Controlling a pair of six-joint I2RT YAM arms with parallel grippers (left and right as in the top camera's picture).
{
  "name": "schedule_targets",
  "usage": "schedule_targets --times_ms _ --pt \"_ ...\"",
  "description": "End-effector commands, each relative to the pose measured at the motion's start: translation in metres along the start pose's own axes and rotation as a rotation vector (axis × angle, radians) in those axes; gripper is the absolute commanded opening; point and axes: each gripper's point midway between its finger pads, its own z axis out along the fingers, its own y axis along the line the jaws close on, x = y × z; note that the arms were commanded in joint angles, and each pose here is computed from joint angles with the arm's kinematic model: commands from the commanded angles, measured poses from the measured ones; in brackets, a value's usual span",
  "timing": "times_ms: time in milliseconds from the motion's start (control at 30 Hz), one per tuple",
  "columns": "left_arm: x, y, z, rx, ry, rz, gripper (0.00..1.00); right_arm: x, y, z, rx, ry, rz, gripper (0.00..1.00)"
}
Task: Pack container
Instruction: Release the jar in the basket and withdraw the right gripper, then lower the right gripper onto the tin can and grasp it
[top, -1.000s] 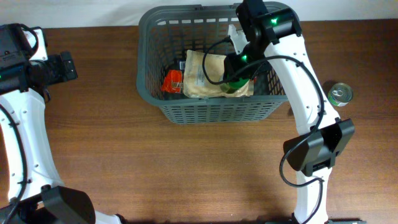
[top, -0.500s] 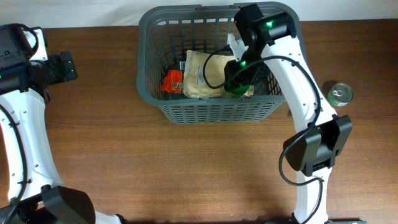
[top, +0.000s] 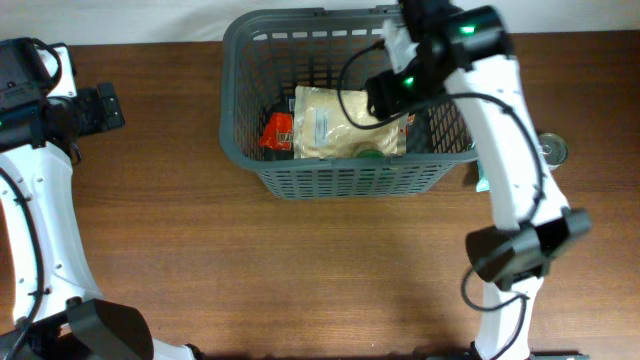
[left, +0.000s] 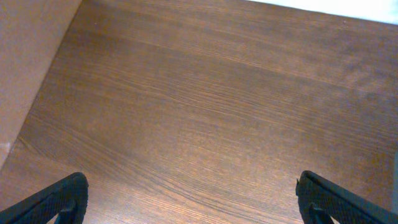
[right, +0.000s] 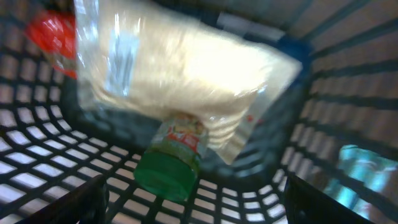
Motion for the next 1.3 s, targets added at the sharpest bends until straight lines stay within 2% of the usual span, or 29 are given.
schedule_targets --times_ms 0,267,467,600,800,1033,1267 --pt "0.004 0.000 0.003 0.009 0.012 -0.017 0.99 -0.010 -0.013 -0.064 0.078 -0.164 0.001 0.85" --pt "0.004 0.000 0.003 0.009 0.012 -0.017 0.99 -0.001 -0.089 -0.161 0.234 -0.388 0.170 0.89" --pt "0.004 0.000 0.003 0.009 0.012 -0.017 0.99 0.037 -0.164 -0.187 0.289 -0.395 0.407 0.89" --pt "0.004 0.000 0.003 0.009 0.012 -0.017 0.99 0.061 -0.211 -0.167 0.283 -0.324 0.565 0.89" --pt "0.004 0.000 0.003 0.009 0.012 -0.017 0.99 0.095 -0.261 -0.107 0.226 -0.175 0.732 0.89" --pt "0.004 0.000 0.003 0.009 0.012 -0.017 0.99 0.130 -0.293 -0.023 0.195 -0.019 0.813 0.93" --pt "0.004 0.000 0.003 0.009 0.012 -0.017 0.99 0.139 -0.320 0.028 0.197 0.026 0.840 0.93"
